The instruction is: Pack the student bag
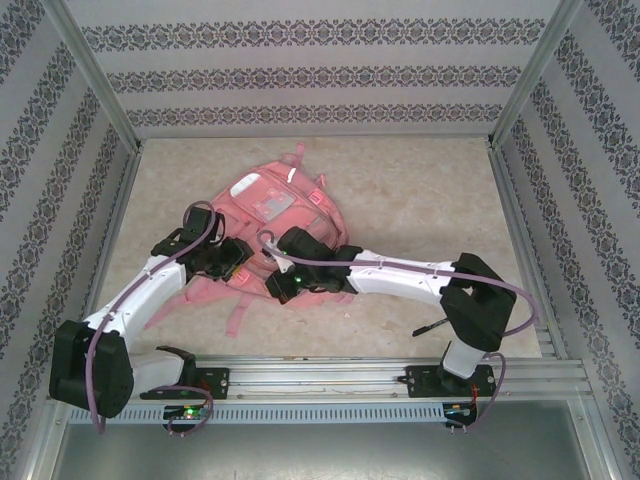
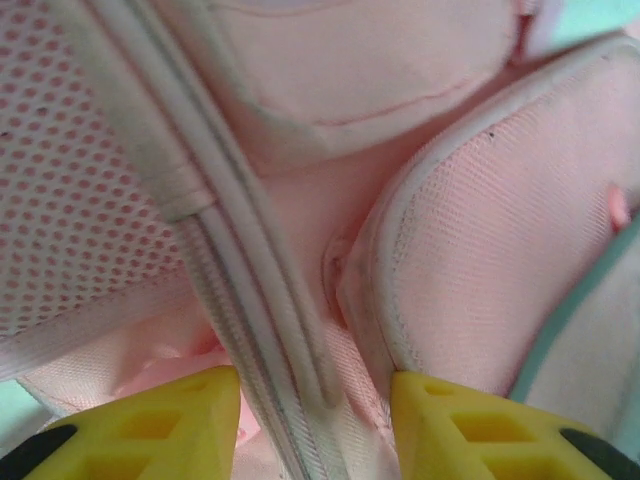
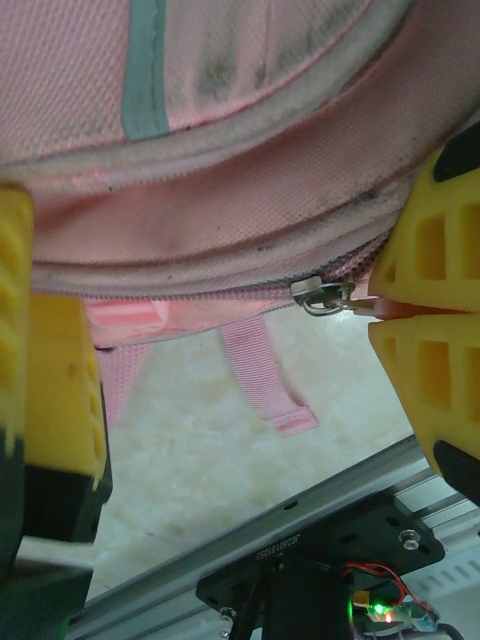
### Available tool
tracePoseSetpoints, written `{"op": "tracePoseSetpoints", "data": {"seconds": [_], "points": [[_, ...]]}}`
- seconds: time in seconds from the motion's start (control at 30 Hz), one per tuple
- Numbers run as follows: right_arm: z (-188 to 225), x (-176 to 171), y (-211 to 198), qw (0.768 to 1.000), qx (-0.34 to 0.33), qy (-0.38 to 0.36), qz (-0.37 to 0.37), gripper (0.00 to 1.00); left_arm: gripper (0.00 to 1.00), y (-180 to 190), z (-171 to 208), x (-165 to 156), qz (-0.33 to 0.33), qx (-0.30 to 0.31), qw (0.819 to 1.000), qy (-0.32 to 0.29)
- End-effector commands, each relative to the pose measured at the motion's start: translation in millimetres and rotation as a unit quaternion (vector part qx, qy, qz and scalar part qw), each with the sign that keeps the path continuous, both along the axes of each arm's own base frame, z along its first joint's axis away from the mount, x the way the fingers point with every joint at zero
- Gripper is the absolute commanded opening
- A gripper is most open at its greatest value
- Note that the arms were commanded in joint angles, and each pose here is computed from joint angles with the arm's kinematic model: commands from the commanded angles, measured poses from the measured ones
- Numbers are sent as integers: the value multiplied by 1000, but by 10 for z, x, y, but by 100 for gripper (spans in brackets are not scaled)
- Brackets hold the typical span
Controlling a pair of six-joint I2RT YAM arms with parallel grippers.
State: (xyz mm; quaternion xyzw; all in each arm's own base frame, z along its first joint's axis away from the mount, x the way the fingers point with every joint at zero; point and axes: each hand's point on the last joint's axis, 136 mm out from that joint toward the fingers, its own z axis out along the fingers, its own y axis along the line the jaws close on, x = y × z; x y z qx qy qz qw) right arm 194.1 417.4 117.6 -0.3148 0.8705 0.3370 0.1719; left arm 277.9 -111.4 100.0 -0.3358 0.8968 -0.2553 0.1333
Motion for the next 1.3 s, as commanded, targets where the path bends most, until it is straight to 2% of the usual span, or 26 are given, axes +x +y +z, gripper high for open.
{"op": "tracePoseSetpoints", "data": {"seconds": [0.0, 0.07, 0.2, 0.4, 0.53, 0.63, 0.7, 0.83, 0.9, 0.93, 1.0, 1.1, 1.2, 1.27], "points": [[238, -141, 287, 998, 41, -11, 45, 0, 26, -21, -159, 140, 30, 3, 1000, -7], [158, -134, 226, 999, 21, -10, 37, 0, 1, 52, -243, 126, 22, 29, 999, -7], [-73, -95, -150, 997, -68, -39, 26, 0, 0, 269, -141, 179, -20, 96, 995, -35], [-445, 113, -1102, 971, -228, -59, -35, 0, 0, 298, 226, 321, -110, 108, 982, -110], [-483, 323, -1517, 961, -255, -48, -101, 0, 0, 292, 294, 366, -168, 118, 970, -133], [-445, 443, -1635, 959, -245, -46, -137, 0, 0, 433, 236, 467, -182, 133, 967, -118], [-366, 431, -1516, 967, -219, -43, -124, 0, 0, 594, 184, 606, -171, 134, 971, -96], [-71, 282, -924, 984, -153, -68, -61, 0, 1, 638, 231, 1083, -155, 51, 982, -91], [55, 162, -542, 992, -103, -60, -28, 0, 5, 638, 242, 1279, -154, 46, 983, -91], [102, 134, -371, 995, -83, -56, -20, 0, 11, 651, 252, 1370, -150, 47, 983, -94], [185, 153, -100, 997, -54, -54, -14, 0, 17, 690, 264, 1436, -143, 52, 985, -84], [253, 228, 163, 998, -35, -51, -12, 0, 19, 753, 278, 1262, -135, 68, 987, -49], [241, 273, 274, 998, -28, -52, -11, 0, 21, 881, 235, 855, -112, 104, 988, -12], [204, 251, 304, 999, -26, -47, -3, 0, 36, 961, 196, 565, -97, 123, 988, 4]]}}
